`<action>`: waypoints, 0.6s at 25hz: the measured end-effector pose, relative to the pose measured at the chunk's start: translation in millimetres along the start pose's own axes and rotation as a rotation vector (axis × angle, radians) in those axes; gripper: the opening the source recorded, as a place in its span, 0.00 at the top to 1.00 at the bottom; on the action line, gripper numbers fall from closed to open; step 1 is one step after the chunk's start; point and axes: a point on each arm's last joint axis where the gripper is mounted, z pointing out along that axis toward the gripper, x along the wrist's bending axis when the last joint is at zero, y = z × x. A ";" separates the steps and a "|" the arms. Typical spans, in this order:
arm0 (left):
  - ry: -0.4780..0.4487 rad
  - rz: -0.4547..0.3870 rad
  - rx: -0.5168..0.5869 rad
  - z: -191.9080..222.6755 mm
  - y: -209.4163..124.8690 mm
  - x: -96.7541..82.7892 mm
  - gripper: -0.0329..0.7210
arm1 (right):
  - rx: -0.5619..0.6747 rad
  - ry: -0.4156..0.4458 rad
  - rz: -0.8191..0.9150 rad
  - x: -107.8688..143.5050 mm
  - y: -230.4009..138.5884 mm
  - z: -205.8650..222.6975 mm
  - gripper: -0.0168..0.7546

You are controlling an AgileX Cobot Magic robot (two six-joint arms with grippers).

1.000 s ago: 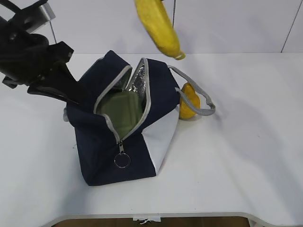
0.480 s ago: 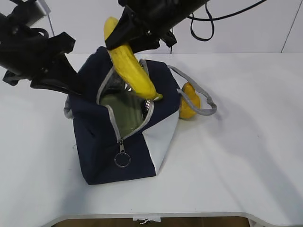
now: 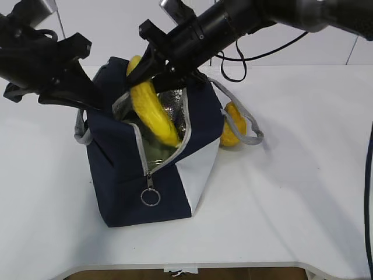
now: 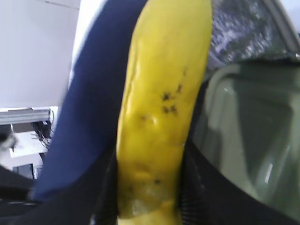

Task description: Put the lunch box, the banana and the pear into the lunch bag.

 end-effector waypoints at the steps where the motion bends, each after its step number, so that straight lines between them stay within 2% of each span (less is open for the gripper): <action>1: 0.000 0.000 -0.003 0.0 0.2 0.0 0.94 | 0.018 -0.017 0.001 -5.0 -1.3 4.3 0.64; 8: 0.001 -0.008 -0.032 0.6 3.1 0.5 0.94 | 0.061 -0.169 -0.042 -21.7 -4.7 6.9 0.64; 15: 0.001 -0.016 -0.044 0.6 4.2 0.4 0.94 | 0.065 -0.198 -0.030 -23.6 -5.3 7.2 0.62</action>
